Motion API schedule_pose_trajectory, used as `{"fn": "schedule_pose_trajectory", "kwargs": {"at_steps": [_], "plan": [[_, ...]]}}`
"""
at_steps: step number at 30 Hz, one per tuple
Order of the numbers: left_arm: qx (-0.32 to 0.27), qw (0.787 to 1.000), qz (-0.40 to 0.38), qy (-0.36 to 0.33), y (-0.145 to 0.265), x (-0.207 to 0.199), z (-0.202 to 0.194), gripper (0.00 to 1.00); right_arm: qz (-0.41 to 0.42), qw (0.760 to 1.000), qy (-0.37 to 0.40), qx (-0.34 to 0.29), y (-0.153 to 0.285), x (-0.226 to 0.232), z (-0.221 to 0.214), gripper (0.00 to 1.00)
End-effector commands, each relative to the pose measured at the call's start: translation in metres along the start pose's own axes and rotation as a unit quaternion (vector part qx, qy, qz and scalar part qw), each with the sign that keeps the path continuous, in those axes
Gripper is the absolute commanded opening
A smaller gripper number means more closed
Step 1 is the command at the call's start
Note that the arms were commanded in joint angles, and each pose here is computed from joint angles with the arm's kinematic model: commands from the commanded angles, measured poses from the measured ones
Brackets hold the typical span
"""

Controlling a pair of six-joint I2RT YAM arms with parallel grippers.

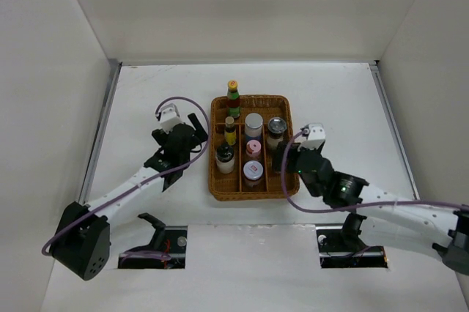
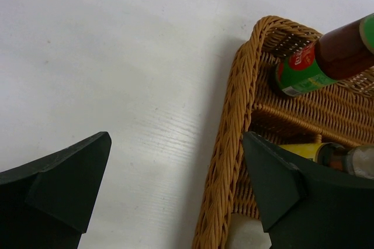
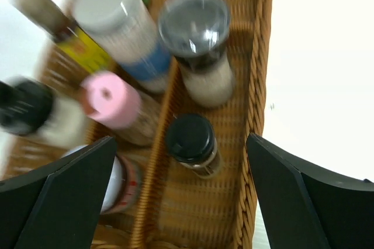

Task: Organize the condiment bottles

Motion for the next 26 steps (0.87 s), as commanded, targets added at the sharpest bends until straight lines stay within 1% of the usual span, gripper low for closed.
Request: {"fn": "schedule_pose_trajectory", "kwargs": {"at_steps": [1, 4, 6, 9, 11, 14, 19, 22, 26], "plan": [[-0.042, 0.998, -0.015, 0.036, 0.006, -0.017, 0.039, 1.0, 0.009, 0.997, -0.04, -0.071, 0.015, -0.006, 0.045, 1.0], [-0.04, 0.998, -0.015, 0.035, 0.01, -0.022, 0.046, 1.0, -0.039, 0.985, -0.096, -0.136, 0.013, -0.04, 0.073, 1.0], [-0.04, 0.998, -0.018, 0.035, 0.01, -0.026, 0.048, 1.0, -0.089, 0.972, -0.133, -0.173, 0.007, -0.073, 0.083, 1.0], [-0.029, 0.998, -0.029, 0.038, 0.01, -0.032, 0.051, 1.0, -0.157, 0.951, -0.183, -0.192, -0.007, -0.119, 0.079, 1.0], [-0.031, 0.998, -0.032, 0.041, 0.01, -0.033, 0.051, 1.0, -0.177, 0.946, -0.2, -0.182, -0.016, -0.136, 0.073, 1.0], [-0.03, 0.998, -0.026, 0.04, 0.008, -0.032, 0.052, 1.0, -0.175, 0.938, -0.241, -0.176, -0.023, -0.141, 0.065, 1.0], [-0.02, 0.999, -0.027, 0.037, 0.004, -0.036, 0.05, 1.0, -0.177, 0.936, -0.251, -0.172, -0.028, -0.146, 0.047, 1.0], [-0.024, 0.999, -0.029, 0.039, 0.005, -0.04, 0.053, 1.0, -0.162, 0.936, -0.256, -0.178, -0.03, -0.138, 0.041, 1.0], [-0.022, 0.999, -0.025, 0.035, 0.003, -0.044, 0.056, 1.0, -0.163, 0.939, -0.251, -0.171, -0.035, -0.135, 0.036, 1.0]]}}
Point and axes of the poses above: each gripper's point midway between its finger pads, its own y axis back along the fingers, its own x axis along the line the jaws close on, z = x × y, the point moved 1 cm from there along y, back along the fingers, and after that the axes turned 6 degrees about y, right-handed, at the moved point
